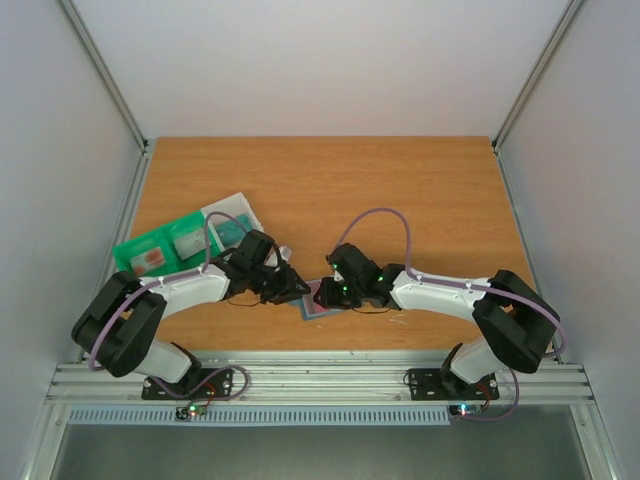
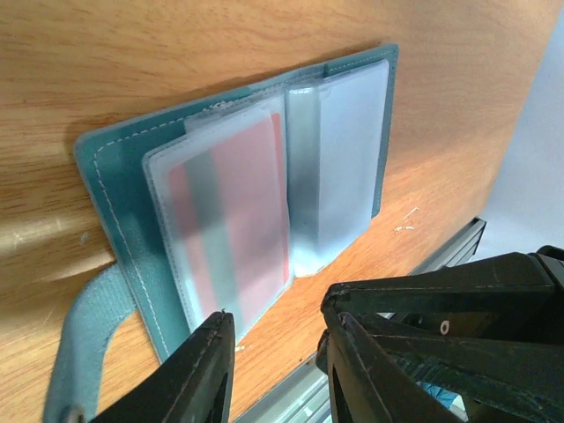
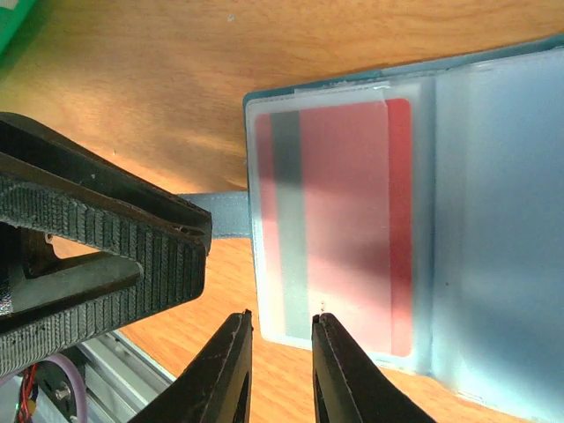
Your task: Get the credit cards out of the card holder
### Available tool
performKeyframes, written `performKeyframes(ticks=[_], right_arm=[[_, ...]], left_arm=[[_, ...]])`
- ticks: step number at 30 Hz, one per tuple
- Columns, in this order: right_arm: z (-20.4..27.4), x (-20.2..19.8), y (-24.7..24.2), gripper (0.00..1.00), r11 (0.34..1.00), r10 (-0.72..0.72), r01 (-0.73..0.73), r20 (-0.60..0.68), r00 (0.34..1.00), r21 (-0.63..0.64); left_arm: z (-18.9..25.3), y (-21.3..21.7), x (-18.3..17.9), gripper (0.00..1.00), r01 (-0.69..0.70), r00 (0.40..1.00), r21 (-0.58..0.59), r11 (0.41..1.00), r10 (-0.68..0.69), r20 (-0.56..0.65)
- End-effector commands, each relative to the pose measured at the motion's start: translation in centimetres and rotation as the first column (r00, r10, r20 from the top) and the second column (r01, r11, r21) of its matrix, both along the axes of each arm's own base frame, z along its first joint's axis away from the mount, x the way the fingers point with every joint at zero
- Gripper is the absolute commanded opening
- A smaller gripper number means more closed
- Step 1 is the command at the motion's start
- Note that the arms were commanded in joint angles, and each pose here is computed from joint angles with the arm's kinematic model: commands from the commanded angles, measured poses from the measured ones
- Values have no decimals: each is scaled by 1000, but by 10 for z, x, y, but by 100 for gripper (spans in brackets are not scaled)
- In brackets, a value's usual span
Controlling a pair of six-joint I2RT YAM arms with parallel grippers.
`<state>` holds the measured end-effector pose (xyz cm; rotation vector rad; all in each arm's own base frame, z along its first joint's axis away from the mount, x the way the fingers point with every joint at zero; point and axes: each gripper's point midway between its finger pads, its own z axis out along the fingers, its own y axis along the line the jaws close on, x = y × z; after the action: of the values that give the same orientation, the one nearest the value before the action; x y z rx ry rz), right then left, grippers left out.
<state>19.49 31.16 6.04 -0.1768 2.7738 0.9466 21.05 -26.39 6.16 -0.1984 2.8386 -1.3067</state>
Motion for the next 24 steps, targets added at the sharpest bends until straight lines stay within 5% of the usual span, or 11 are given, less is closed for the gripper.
performKeyframes(ticks=[1,24], right_arm=[[10,7,-8,20,999,-21,23,68,997,-30],[-10,31,-11,20,998,-10,13,56,998,-59]], left_arm=[[18,-7,11,31,6,998,-20,1000,-5,66],[-16,-11,22,41,-60,997,-36,998,61,41]])
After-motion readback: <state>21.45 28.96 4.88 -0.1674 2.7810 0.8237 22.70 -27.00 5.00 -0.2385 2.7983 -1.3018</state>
